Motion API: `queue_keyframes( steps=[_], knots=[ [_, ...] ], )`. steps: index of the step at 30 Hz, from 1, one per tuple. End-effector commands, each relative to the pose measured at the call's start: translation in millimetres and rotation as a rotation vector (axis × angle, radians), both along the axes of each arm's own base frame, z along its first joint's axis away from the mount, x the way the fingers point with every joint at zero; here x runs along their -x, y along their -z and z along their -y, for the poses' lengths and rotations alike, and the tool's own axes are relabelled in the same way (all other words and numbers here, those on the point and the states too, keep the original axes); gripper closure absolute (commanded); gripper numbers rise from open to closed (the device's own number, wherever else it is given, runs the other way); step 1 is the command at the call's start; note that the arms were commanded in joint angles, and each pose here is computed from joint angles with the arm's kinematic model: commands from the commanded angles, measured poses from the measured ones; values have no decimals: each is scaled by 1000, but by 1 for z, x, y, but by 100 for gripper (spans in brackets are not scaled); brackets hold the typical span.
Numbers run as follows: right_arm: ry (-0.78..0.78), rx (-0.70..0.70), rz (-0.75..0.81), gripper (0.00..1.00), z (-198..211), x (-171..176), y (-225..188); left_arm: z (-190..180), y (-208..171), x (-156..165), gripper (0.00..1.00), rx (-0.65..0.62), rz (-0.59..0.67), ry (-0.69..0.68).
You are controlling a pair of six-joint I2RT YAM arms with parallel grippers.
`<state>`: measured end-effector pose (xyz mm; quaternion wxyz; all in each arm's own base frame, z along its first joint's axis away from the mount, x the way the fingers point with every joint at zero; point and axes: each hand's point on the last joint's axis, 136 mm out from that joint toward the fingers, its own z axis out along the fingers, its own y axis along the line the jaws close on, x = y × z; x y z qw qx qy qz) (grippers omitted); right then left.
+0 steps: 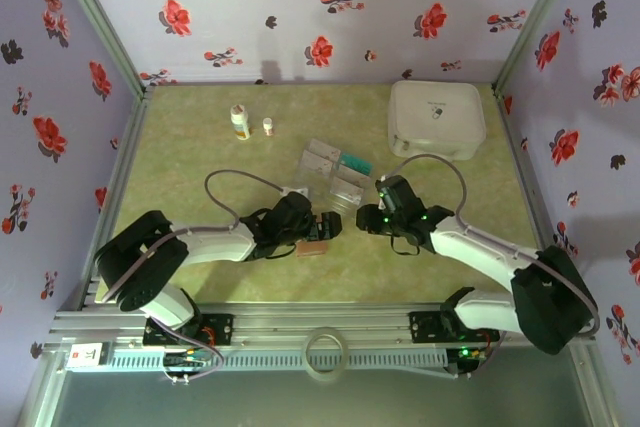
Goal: Put the credit cards into the card holder
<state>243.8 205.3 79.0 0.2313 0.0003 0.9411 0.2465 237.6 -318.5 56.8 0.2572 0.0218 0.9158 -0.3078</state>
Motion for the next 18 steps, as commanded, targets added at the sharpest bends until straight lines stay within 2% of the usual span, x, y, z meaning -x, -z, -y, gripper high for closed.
queue_keyframes(
  steps=[1, 10, 18],
  knots=[
    [-40, -47, 10, 65, -5, 7, -11, -20, 3, -2, 0, -102, -18, -15],
    [-160, -107, 79, 71, -52, 24, -42, -48, -60, -45, 0, -56, 53, -75],
    [-351, -95, 131, 79, -124, 47, -71, -116, -69, -67, 0, -94, 48, -211]
  ],
)
